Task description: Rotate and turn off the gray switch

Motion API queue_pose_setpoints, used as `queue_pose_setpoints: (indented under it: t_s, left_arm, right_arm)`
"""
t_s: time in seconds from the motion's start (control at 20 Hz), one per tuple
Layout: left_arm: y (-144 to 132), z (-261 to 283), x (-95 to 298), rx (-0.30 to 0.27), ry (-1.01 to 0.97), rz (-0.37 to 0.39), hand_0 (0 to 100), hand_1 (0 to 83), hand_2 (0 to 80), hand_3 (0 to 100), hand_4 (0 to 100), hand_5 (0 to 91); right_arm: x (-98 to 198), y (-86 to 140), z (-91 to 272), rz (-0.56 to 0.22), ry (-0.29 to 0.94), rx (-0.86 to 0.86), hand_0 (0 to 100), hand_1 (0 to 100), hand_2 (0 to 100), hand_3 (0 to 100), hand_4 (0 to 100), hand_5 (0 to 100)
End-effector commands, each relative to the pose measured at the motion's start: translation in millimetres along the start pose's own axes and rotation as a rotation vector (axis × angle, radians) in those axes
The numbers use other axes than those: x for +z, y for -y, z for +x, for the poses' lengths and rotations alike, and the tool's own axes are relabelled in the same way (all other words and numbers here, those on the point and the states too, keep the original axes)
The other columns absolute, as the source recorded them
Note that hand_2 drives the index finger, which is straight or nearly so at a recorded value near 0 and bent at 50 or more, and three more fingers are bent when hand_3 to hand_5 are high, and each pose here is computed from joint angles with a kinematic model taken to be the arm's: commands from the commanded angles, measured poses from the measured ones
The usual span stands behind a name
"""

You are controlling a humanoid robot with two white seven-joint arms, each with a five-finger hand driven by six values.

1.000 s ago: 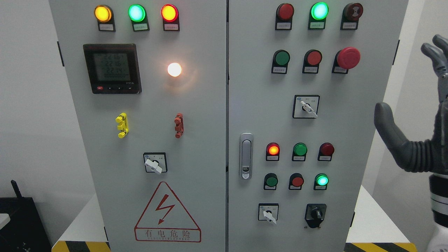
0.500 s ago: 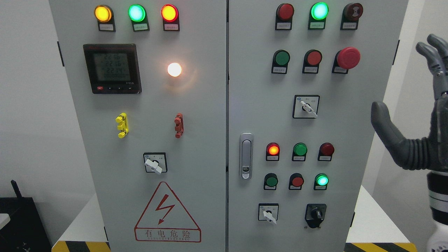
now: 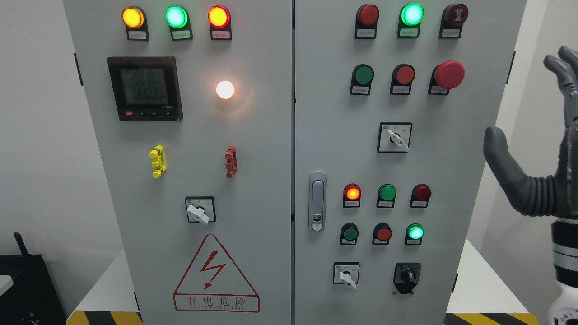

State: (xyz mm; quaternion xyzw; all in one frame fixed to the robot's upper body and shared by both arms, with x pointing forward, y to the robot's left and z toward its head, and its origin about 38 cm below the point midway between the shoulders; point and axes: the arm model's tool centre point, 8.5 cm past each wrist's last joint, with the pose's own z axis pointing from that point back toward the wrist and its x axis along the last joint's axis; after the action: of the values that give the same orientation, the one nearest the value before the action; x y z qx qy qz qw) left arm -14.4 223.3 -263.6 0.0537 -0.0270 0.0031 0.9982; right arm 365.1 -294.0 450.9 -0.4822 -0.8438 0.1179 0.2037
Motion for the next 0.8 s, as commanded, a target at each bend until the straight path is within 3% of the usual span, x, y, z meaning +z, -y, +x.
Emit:
queue_pose_setpoints:
  t_s: [0.0,0.15,0.3,0.5,0.75]
  left_arm:
    - [0,-8,1,0.020,-0.026,0.001,12,38.9,0.0,0,0,0.0]
    - [0,-8,1,0.022,-0.026,0.002,12,38.9,0.0,0,0,0.0]
    - [0,-9,1,0.022,-0.028,0.003,12,38.9,0.0,0,0,0.0]
    - [0,-8,1,0.022,-0.026,0.002,12,38.9,0.0,0,0,0.0]
    - [0,-8,1,0.022,-0.026,0.002,12,38.9,0.0,0,0,0.0]
  right_arm:
    - [3,-16,-1,0.016,-0.076,-0.056,31,33,32,59,45,48]
    - [5,-23,-1,0.026,-0.121,-0.071,29,32,46,67,54,62]
    - [7,-34,2,0.050,-0.154,-0.090,28,25,59,75,61,73]
    - [7,-46,7,0.084,-0.181,-0.100,23,20,69,85,72,84]
    - [15,-71,8,0.145,-0.235,-0.109,18,17,73,89,75,88]
